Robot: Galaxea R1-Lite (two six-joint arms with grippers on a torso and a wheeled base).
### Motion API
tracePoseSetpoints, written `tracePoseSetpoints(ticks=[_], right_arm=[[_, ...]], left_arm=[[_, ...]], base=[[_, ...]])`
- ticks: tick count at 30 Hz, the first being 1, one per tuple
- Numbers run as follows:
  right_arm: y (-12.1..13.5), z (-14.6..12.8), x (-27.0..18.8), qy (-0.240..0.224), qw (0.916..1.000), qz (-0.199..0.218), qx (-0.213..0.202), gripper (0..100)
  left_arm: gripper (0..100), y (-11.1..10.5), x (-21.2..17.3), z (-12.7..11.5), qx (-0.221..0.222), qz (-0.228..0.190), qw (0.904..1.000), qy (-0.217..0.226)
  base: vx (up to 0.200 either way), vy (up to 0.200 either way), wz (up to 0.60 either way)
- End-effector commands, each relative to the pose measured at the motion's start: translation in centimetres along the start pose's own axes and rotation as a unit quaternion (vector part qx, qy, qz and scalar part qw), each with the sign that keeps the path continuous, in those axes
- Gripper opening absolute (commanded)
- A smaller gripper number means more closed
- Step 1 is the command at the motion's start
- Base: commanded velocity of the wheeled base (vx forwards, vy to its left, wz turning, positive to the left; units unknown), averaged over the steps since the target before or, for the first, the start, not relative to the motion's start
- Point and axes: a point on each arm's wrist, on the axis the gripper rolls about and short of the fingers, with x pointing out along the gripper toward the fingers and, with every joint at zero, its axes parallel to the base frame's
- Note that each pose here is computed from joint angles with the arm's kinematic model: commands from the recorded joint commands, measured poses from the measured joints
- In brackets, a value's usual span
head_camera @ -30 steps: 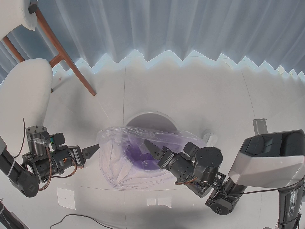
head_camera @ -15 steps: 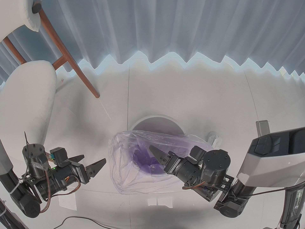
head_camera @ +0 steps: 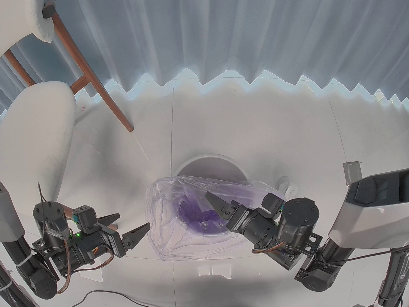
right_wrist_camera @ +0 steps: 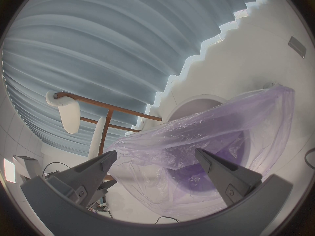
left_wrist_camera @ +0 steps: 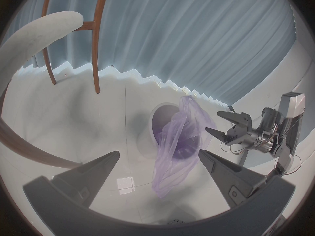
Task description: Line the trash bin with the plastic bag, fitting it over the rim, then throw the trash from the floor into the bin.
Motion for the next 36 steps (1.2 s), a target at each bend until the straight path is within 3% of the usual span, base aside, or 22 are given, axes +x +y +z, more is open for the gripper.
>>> tracePoseSetpoints(ticks=[1,6,11,19,28,36], right_arm=[[0.3,0.5,-0.5,-0.007,1.0000,0.007,0.001,100],[0.3,0.5,-0.9,-0.003,1.0000,0.003,0.001,100],[0.2,0.4,-1.0,-0.002,1.0000,0.001,0.001,100],[-0.2,0.3,-1.2,0.003,1.0000,-0.006,0.000,100],[-0.4,-0.2,-0.8,0.008,0.9999,-0.009,0.001,100],[-0.5,-0.2,-0.7,0.006,0.9999,-0.009,0.004,100]], left_arm=[[100,0.5,1.2,-1.5,0.018,0.029,0.9988,0.036],[100,0.3,3.2,-3.0,0.064,0.061,0.9944,0.057],[100,-1.4,4.6,-3.4,0.075,0.040,0.9949,0.054],[100,-2.4,3.7,-2.6,0.034,0.010,0.9987,0.038],[100,-2.1,3.6,-3.1,0.043,0.077,0.9954,0.035],[100,-1.9,4.7,-2.7,0.040,0.091,0.9948,0.020]], base=[[0.000,0.000,0.00],[0.000,0.000,0.00],[0.000,0.000,0.00],[0.000,-0.075,0.00],[0.000,-0.067,0.00],[0.000,0.000,0.00]])
